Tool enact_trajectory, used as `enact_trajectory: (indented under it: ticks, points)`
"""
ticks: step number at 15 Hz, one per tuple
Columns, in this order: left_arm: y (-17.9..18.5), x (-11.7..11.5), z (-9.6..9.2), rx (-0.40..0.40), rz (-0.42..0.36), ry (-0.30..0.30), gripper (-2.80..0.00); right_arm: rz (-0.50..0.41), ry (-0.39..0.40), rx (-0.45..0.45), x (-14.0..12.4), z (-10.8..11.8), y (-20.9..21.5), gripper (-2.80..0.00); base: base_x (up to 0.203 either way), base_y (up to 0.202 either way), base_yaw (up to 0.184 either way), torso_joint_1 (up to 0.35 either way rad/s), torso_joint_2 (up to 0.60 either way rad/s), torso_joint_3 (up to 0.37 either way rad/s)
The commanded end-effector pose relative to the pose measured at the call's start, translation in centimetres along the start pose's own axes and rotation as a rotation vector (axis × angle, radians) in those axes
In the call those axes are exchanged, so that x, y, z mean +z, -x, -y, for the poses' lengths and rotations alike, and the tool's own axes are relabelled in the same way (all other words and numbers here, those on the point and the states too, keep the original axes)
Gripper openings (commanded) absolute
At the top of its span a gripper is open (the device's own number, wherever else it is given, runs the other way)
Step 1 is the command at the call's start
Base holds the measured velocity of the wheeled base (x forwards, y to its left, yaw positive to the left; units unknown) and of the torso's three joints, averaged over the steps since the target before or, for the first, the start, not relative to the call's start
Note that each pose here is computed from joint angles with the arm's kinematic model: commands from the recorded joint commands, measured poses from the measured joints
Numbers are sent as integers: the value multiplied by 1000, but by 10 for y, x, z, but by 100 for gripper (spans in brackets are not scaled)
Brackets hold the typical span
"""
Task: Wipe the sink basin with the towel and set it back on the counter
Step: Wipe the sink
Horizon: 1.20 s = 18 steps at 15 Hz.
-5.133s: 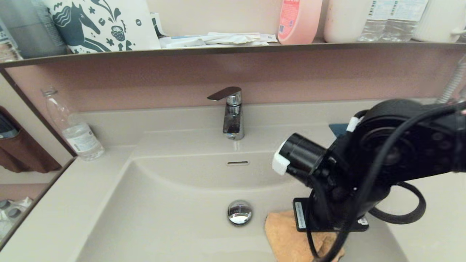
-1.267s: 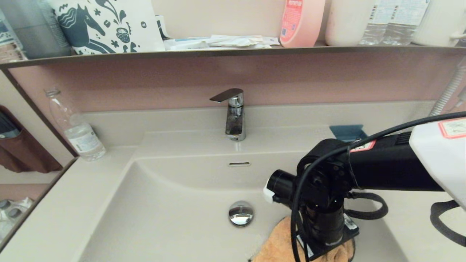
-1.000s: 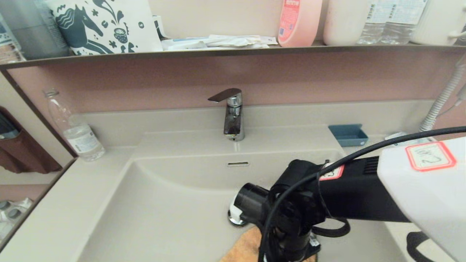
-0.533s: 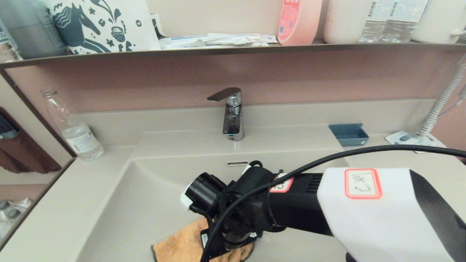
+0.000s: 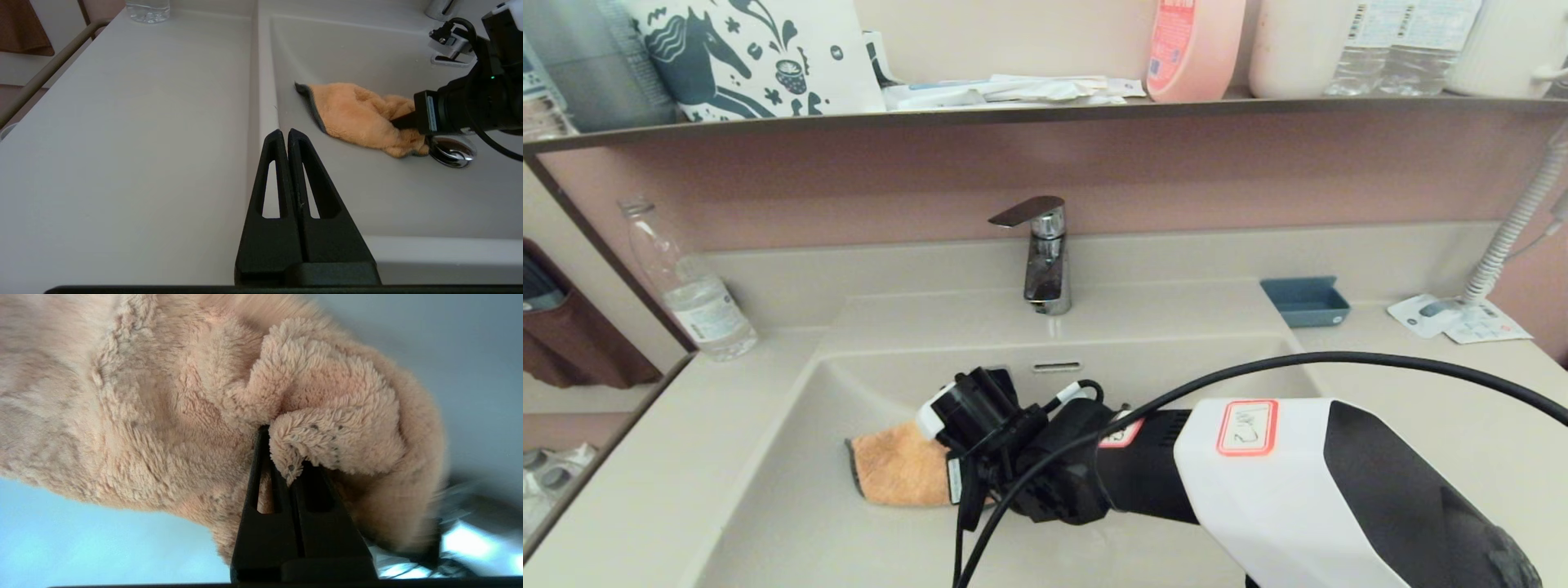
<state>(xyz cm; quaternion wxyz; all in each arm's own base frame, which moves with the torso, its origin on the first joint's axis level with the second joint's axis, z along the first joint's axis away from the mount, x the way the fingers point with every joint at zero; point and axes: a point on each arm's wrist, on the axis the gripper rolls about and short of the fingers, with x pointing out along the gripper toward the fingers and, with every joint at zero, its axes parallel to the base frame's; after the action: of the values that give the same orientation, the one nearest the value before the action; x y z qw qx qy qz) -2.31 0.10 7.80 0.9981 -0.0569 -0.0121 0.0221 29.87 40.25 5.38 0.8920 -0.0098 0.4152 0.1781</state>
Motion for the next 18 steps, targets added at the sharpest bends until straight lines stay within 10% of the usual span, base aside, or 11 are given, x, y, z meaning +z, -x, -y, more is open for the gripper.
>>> enact_trajectory:
  ticks: [1,14,18]
  points:
    - [0,0,0,1,-2,0,-280,-7,-15,-53,4,15,-7,-280,0,0,0,0,0,0]
    - [0,0,0,1,-1,0,-280,-158,-53,-426,9,143,106,-280,0,0,0,0,0,0]
    - [0,0,0,1,-1,0,-280,-401,48,-530,-14,165,151,-280,0,0,0,0,0,0]
